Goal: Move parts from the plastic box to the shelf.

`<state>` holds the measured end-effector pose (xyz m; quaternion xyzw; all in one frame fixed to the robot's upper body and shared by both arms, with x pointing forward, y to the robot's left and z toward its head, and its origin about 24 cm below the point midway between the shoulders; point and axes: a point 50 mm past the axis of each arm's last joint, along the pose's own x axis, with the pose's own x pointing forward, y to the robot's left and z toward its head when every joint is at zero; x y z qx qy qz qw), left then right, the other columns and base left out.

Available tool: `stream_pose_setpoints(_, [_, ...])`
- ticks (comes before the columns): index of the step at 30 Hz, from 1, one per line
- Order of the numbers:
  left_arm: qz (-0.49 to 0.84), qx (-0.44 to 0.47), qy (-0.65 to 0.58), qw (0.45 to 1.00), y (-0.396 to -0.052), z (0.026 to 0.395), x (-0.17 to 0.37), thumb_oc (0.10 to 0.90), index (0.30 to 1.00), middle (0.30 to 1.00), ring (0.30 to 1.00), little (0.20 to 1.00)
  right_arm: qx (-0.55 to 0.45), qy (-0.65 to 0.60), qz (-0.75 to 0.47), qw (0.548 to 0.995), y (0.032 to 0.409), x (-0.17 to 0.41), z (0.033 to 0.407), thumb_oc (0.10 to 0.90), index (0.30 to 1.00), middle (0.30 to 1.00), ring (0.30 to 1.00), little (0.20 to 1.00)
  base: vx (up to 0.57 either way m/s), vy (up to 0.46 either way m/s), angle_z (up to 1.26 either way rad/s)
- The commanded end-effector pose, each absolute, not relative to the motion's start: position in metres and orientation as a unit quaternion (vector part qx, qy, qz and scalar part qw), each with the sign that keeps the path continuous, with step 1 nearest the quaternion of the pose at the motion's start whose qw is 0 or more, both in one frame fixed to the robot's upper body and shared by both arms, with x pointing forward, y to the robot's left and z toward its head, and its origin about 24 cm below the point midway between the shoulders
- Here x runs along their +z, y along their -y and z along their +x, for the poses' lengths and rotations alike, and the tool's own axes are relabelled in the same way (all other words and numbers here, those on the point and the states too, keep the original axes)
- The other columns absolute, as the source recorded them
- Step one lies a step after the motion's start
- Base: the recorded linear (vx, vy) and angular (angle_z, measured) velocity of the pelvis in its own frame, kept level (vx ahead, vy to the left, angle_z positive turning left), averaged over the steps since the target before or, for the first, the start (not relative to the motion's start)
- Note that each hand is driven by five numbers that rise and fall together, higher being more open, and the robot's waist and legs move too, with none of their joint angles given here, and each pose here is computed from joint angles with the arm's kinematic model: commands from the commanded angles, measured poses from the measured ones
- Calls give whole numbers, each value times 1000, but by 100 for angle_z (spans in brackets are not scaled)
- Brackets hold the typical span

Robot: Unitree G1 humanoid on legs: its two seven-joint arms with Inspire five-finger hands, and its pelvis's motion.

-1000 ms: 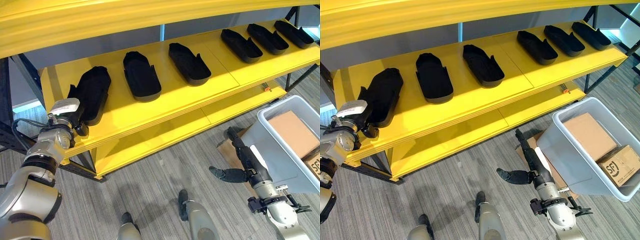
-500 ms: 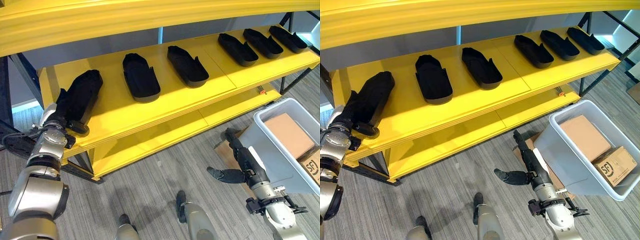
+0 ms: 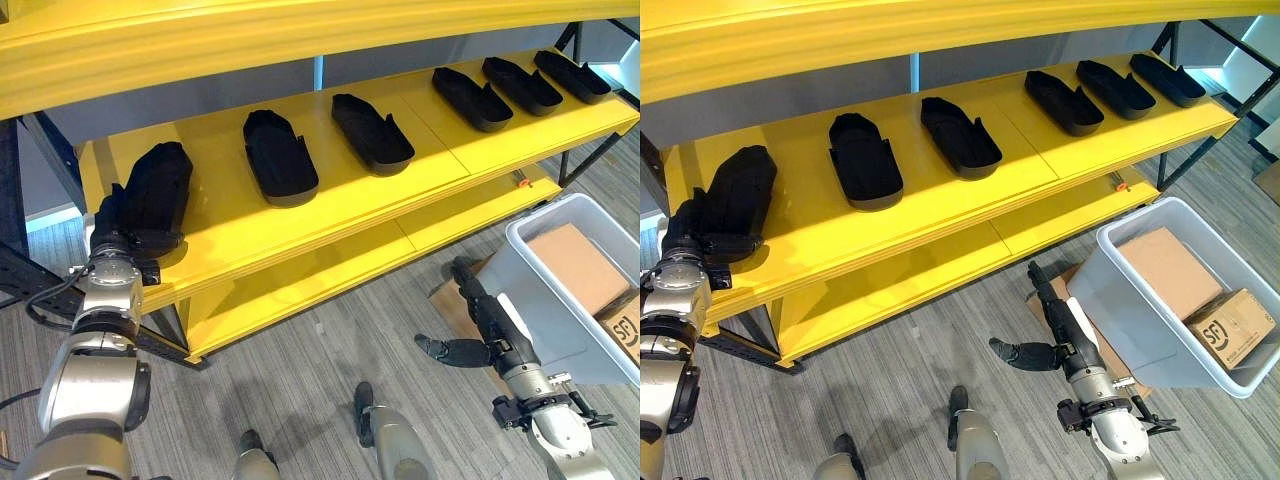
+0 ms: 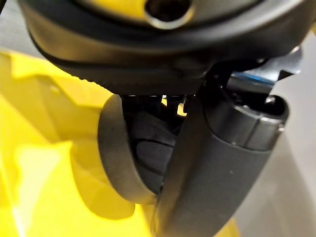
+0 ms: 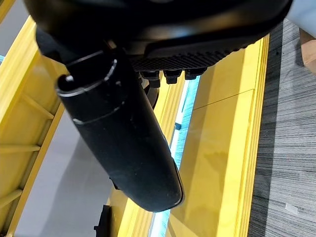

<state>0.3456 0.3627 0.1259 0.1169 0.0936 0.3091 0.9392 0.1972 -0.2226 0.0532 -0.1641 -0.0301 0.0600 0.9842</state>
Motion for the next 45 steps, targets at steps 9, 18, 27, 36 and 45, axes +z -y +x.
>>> stream_pose_setpoints(9, [28,327,-61,943,-348,351,119,900,1000,1000,1000,1000,51,149,-173,972,221,96,211,900,1000,1000,1000,1000,1,0,0])
stream_pose_setpoints(18, [-6,328,-51,943,-331,359,116,900,1000,1000,1000,1000,55,147,-178,972,219,95,211,900,1000,1000,1000,1000,5,-4,-3])
stream_pose_setpoints(27, [190,286,1,939,-326,370,157,900,1000,1000,1000,1000,55,149,-181,971,222,97,211,900,1000,1000,1000,1000,0,0,0])
stream_pose_setpoints(36, [393,205,-20,896,-315,375,161,900,1000,1000,1000,1000,57,141,-183,971,226,95,211,900,1000,1000,1000,1000,-1,0,0])
stream_pose_setpoints(45, [550,149,-50,820,-312,376,157,900,1000,1000,1000,1000,60,129,-186,972,228,91,206,900,1000,1000,1000,1000,-2,-2,4])
